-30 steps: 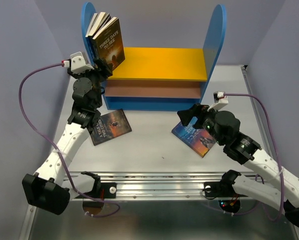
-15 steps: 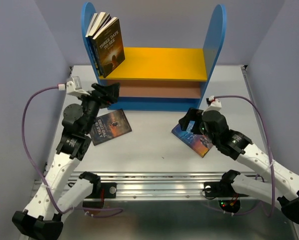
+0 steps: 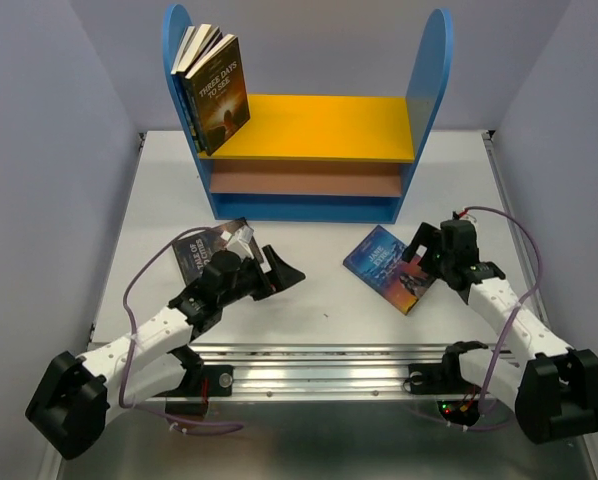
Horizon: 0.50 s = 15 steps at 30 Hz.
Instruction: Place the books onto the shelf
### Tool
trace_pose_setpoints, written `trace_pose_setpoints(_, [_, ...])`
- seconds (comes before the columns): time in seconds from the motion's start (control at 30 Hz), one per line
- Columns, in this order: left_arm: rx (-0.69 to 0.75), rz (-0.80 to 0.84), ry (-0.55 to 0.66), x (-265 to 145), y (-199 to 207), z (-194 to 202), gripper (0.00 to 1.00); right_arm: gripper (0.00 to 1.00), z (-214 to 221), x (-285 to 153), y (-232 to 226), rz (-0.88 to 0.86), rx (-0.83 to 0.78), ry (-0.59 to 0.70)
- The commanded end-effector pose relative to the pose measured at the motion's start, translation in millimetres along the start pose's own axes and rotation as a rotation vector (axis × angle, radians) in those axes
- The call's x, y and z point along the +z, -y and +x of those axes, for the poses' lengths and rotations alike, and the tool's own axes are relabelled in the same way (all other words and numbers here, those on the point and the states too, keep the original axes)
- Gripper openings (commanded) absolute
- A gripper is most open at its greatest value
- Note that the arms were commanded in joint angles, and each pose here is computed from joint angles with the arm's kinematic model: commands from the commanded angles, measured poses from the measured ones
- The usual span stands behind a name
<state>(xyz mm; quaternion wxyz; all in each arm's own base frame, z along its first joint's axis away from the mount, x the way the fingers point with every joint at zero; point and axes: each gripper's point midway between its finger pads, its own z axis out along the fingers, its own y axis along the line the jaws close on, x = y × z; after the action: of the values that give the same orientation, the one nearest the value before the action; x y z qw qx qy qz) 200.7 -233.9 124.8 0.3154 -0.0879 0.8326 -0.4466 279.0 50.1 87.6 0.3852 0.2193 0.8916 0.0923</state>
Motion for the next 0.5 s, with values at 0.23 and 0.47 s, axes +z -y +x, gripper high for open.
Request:
trace_pose_setpoints(0.23, [0.018,0.192,-0.097,39.0,57.1,22.8,0.99,1.0,-50.0,32.4,2.8,-0.132,0.05,0.131])
trace_pose_setpoints(0.47, [0.015,0.233,-0.168,63.4,68.8,42.9,0.99,0.98,-8.7,53.6,-6.1,-0.221,0.093,-0.016])
